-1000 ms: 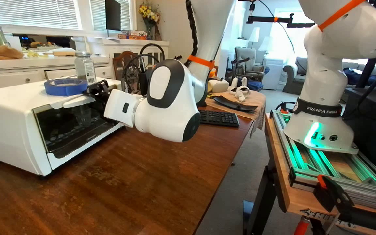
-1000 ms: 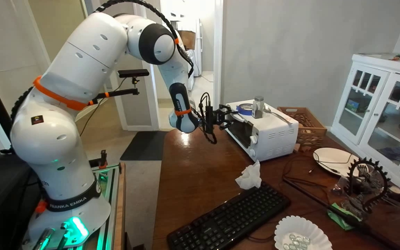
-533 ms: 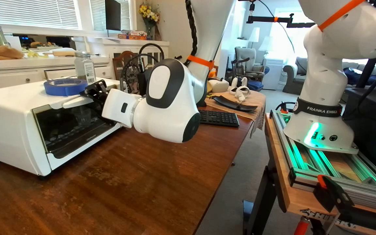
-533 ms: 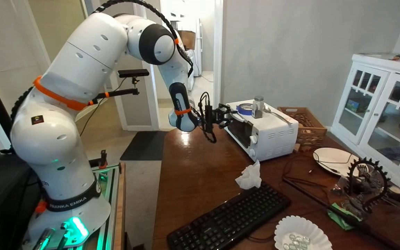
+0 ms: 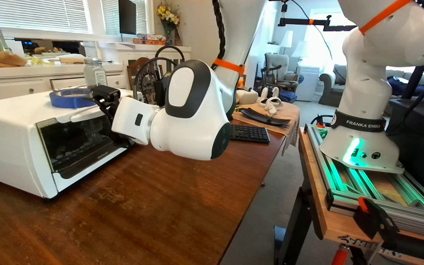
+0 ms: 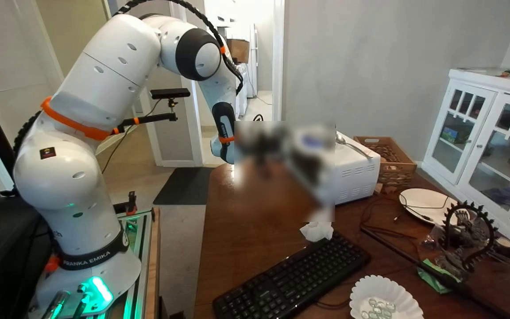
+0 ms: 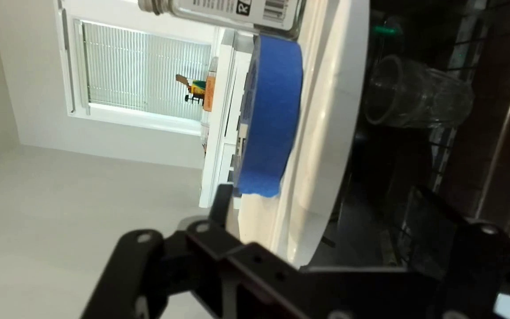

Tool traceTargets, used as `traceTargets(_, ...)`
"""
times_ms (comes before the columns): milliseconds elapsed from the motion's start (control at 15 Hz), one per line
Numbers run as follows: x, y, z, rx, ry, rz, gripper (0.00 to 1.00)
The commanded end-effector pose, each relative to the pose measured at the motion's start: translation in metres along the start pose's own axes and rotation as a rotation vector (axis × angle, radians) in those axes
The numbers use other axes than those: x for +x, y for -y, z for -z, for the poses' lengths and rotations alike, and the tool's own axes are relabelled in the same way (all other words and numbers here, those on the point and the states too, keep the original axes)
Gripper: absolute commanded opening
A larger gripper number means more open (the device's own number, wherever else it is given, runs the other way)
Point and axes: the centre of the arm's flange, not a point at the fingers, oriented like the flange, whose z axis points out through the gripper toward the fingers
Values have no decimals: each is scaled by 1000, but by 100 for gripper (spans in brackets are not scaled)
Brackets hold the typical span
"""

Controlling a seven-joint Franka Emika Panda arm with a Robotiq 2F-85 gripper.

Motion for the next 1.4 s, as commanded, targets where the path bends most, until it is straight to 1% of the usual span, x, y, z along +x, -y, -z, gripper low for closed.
traceTargets(0, -15, -16, 10, 52, 39, -13, 100)
traceTargets(267, -26, -18, 9, 60, 87, -3, 100)
traceTargets(333, -27, -16, 7, 67, 87, -4, 92)
traceTargets(400, -29, -13, 4, 68, 95, 2, 74)
traceTargets(600, -33, -8, 1, 79, 103, 7, 49)
traceTargets(667, -35, -6, 0, 82, 107, 7, 42)
traceTargets(733, -36, -6, -1, 84, 109, 8, 33)
traceTargets(1000, -38, -3, -3, 102, 106, 5, 5)
traceTargets(1067, -37, -3, -4, 105, 103, 0, 2)
traceTargets(1133, -36, -3, -4, 108, 101, -3, 6)
traceTargets(1333, -32, -3, 5, 128, 78, -4, 6)
